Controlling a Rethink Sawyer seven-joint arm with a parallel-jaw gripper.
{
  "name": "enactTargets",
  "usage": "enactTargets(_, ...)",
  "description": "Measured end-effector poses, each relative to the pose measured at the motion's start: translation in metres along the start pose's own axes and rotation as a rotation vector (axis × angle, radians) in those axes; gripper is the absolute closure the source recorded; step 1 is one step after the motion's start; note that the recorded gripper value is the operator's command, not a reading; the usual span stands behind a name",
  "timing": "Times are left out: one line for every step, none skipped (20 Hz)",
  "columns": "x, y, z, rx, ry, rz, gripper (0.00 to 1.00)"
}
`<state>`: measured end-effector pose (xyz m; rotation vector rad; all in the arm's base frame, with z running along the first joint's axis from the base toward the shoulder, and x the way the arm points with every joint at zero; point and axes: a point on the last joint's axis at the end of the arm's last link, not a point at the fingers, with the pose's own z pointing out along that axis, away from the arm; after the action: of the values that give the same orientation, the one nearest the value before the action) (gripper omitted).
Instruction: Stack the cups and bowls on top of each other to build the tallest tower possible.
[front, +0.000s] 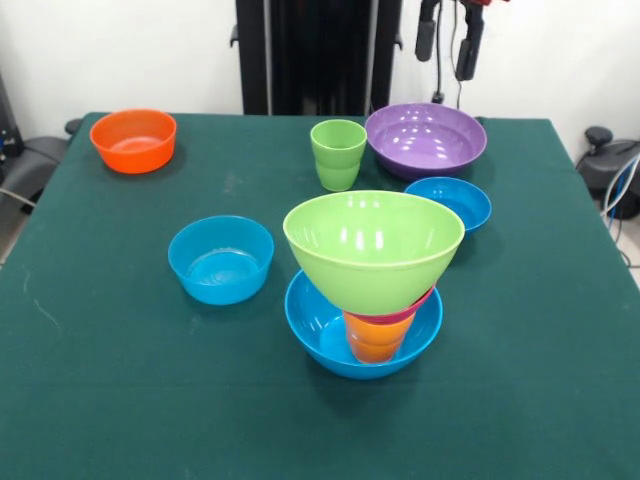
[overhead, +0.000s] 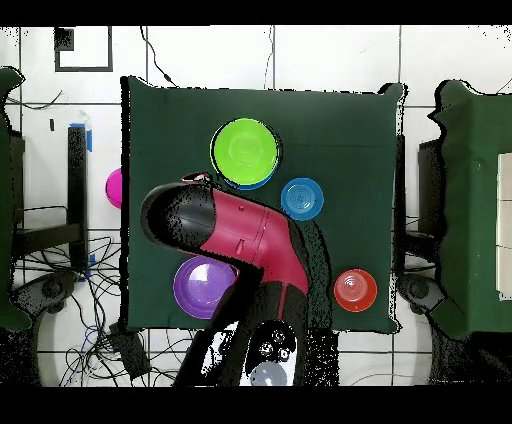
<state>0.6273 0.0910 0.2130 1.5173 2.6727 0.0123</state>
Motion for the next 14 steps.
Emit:
enactTargets(-0.001,0.0,-0.001,0.001,-0.001,0.001,0.0)
enactTargets(-0.002,0.0,-0.002,0.003,-0.002,0.002,0.0)
enactTargets(-0.003,0.0,-0.004,0.005,-0.001,0.003,0.0)
enactTargets(-0.006,-0.001,-0.006,0.01,0.001,0.006,0.0)
enactTargets(-0.008,-0.002,-0.011,0.018,0.007,0.01,0.0)
enactTargets(-0.009,-0.002,-0.013,0.019,0.008,0.011,0.0)
enactTargets(-0.009,-0.002,-0.014,0.02,0.009,0.011,0.0)
enactTargets(-0.01,-0.003,-0.017,0.022,0.01,0.013,0.0)
enactTargets(-0.009,-0.003,-0.022,0.02,0.006,0.013,0.0)
enactTargets(-0.009,-0.003,-0.027,0.014,0.0,0.011,0.0)
enactTargets(-0.007,-0.002,-0.03,0.011,-0.004,0.009,0.0)
enactTargets(-0.004,-0.001,-0.036,0.005,-0.011,0.004,0.0)
enactTargets(0.0,-0.001,-0.041,0.0,-0.018,-0.002,0.0)
enactTargets(0.004,0.0,-0.047,-0.006,-0.024,-0.008,0.0)
